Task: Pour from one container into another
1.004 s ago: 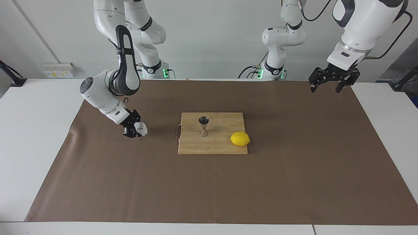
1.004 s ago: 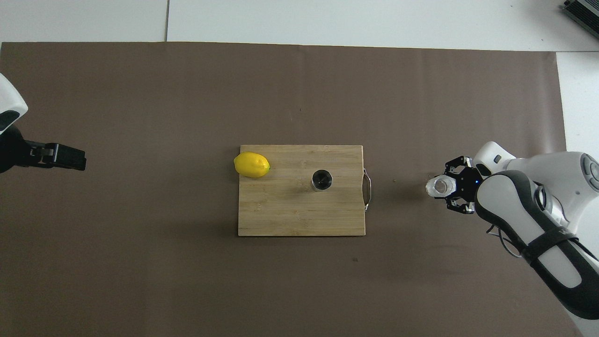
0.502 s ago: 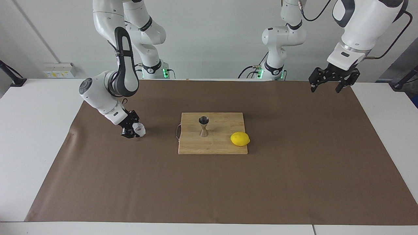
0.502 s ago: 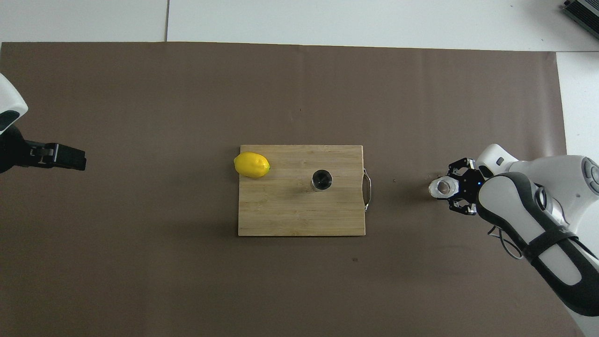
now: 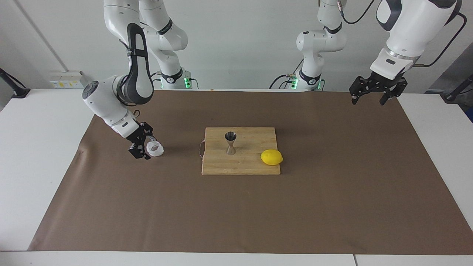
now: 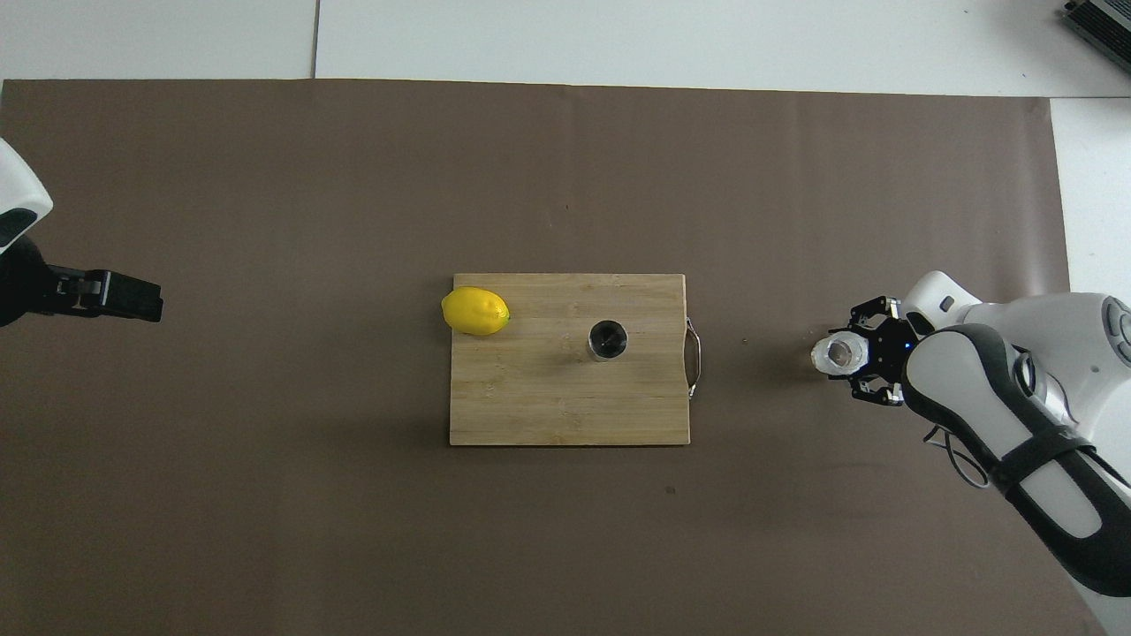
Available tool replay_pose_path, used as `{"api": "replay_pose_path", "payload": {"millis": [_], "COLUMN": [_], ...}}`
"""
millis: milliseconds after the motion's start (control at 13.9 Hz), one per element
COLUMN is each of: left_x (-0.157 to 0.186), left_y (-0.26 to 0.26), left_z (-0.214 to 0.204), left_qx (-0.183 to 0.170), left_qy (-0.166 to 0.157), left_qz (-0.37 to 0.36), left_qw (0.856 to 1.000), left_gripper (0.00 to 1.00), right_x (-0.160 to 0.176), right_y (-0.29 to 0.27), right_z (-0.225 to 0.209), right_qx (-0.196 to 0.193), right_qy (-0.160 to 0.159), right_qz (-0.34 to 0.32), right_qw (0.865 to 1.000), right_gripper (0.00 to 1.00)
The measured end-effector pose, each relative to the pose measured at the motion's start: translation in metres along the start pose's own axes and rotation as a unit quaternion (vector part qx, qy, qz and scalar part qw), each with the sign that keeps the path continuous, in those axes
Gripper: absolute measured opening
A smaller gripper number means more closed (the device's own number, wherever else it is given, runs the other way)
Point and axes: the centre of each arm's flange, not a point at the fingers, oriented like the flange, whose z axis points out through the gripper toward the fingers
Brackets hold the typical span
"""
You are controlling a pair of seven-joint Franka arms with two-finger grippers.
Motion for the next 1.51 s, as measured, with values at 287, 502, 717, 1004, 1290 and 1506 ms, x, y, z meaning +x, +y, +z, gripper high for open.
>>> {"api": "replay_pose_path", "payload": {"millis": [287, 502, 717, 1004, 1290, 1506], "left_x": [0.000, 0.000, 0.000, 0.000, 0.000, 0.000], "left_y": [0.000, 0.000, 0.000, 0.000, 0.000, 0.000], "left_z": [0.000, 0.000, 0.000, 0.000, 0.000, 0.000], "left_qx": [0.000, 0.000, 0.000, 0.000, 0.000, 0.000], "left_qy": [0.000, 0.000, 0.000, 0.000, 0.000, 0.000], "left_qz": [0.000, 0.000, 0.000, 0.000, 0.000, 0.000], "left_qw": [1.000, 1.000, 1.000, 1.000, 1.000, 1.000], "left_gripper": [1.00, 1.00, 1.00, 1.00, 1.00, 1.00], "right_x": [0.028, 0.050, 0.083, 0.146, 0.187, 0.185], "right_y": [0.014, 0.024, 0.040, 0.048, 0.051, 0.056], "right_z": [-0.062, -0.101, -0.137, -0.154, -0.175, -0.208], "right_qx": [-0.030, -0.032, -0.053, -0.084, -0.121, -0.130], "right_qy": [-0.003, -0.049, -0.056, -0.048, -0.064, -0.065], "right_qz": [0.024, 0.094, 0.186, 0.307, 0.422, 0.522], "right_qw": [0.999, 0.994, 0.980, 0.947, 0.896, 0.840], "right_gripper": [1.00, 1.00, 1.00, 1.00, 1.00, 1.00]}}
